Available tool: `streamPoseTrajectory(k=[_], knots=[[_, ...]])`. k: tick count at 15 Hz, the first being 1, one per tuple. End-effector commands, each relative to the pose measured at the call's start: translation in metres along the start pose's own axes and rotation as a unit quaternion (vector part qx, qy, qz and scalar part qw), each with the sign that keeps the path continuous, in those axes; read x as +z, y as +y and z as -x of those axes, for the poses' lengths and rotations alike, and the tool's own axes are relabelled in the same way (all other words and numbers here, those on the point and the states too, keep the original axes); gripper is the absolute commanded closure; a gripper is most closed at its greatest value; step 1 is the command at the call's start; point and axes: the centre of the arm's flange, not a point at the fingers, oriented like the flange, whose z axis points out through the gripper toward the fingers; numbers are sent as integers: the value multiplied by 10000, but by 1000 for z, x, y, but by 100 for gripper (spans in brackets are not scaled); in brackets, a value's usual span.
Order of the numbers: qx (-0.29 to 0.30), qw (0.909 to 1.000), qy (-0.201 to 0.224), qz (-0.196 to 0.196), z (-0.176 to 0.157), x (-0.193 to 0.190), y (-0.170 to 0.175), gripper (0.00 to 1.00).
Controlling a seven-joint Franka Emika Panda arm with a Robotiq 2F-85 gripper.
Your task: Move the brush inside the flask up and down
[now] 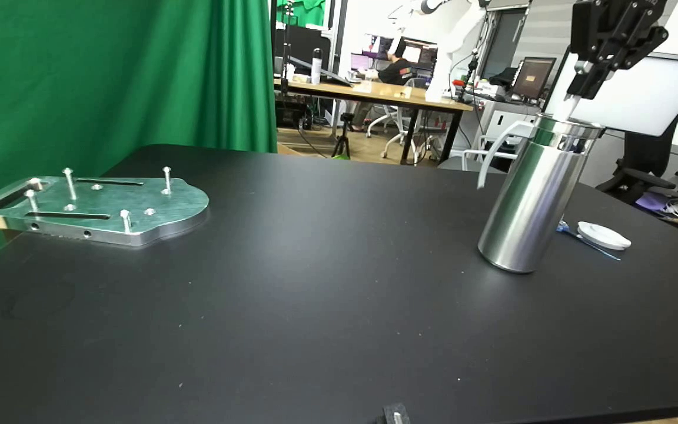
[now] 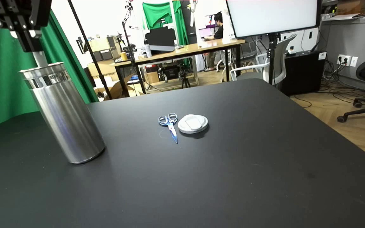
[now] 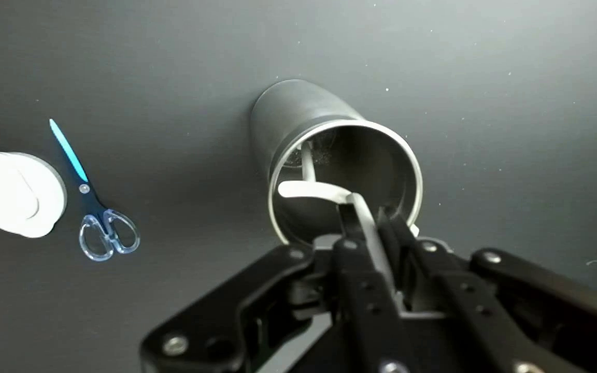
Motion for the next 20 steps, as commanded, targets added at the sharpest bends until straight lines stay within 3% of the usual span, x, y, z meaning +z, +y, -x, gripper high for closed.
streamPoseTrajectory(k=[1, 7, 11, 16, 20], knots=[[43, 9999, 104, 118, -8, -16, 1, 96], [24, 9964, 793, 289, 1, -100, 20, 96], [53, 9938, 1090, 225, 14, -127, 22, 96], [53, 9946, 1033, 58, 12, -80, 11, 96], [47, 9982, 587, -74, 6, -21, -2, 96]])
